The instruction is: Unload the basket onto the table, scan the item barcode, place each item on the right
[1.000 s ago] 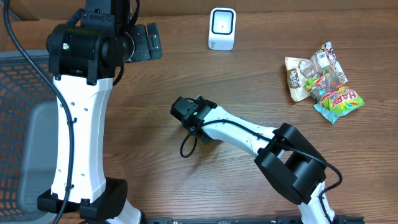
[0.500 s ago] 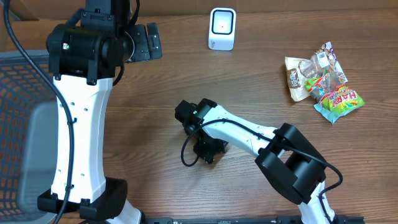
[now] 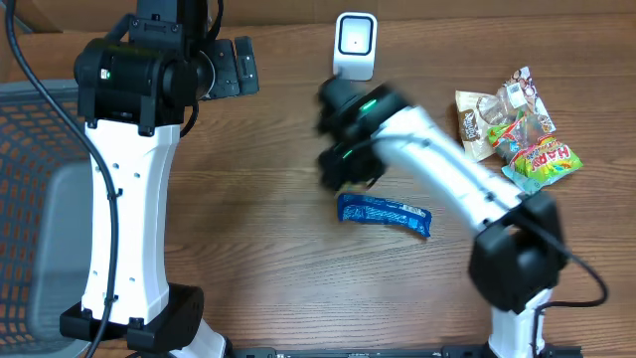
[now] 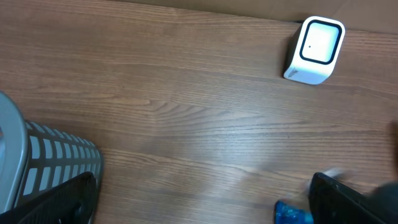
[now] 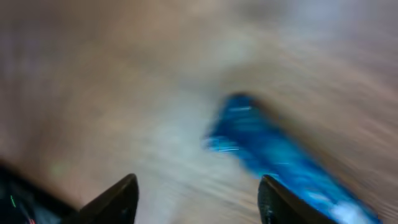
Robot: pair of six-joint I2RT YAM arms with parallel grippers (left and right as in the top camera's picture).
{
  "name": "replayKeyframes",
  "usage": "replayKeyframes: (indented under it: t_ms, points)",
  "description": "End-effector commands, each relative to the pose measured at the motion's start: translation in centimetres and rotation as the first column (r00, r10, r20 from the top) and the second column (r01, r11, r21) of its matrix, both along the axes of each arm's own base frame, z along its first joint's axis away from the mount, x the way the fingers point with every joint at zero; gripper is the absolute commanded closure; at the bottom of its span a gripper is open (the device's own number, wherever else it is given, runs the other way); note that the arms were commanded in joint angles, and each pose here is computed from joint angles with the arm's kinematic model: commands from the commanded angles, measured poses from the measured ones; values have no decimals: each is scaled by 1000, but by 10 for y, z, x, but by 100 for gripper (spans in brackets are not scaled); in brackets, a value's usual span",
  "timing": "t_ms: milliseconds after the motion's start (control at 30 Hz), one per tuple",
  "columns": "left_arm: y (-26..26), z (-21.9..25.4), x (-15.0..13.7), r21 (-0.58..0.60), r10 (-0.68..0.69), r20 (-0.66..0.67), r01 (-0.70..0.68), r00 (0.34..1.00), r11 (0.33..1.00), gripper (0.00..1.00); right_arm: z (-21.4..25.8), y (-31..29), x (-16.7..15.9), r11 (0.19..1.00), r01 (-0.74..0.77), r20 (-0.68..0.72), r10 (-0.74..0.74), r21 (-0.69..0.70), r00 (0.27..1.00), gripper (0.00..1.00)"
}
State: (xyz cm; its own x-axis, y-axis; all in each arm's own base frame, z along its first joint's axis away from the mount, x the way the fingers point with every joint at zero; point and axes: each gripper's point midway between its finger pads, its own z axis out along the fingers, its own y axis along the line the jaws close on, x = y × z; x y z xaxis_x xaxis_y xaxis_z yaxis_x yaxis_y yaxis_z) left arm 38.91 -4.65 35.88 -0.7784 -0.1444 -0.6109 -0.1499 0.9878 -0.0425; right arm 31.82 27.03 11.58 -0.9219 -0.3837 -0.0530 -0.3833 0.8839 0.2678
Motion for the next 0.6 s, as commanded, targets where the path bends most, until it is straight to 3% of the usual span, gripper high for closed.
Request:
replayKeyframes:
  t_ms: [0, 33, 200, 567]
  points:
    - [2, 0, 1, 22, -7, 2, 7, 1000, 1000, 0, -3, -55, 27, 966, 256, -43, -257, -22, 965, 44]
    - [2, 0, 1, 22, -7, 2, 7, 1000, 1000, 0, -9, -65, 26, 961, 275, -58, -277, -40, 959, 47]
    - [2, 0, 1, 22, -7, 2, 7, 1000, 1000, 0, -47, -98, 10, 940, 314, -115, -330, -137, 937, 94]
    - [2, 0, 1, 21, -7, 2, 7, 1000, 1000, 0, -91, -103, -21, 941, 282, -170, -314, -185, 934, 96]
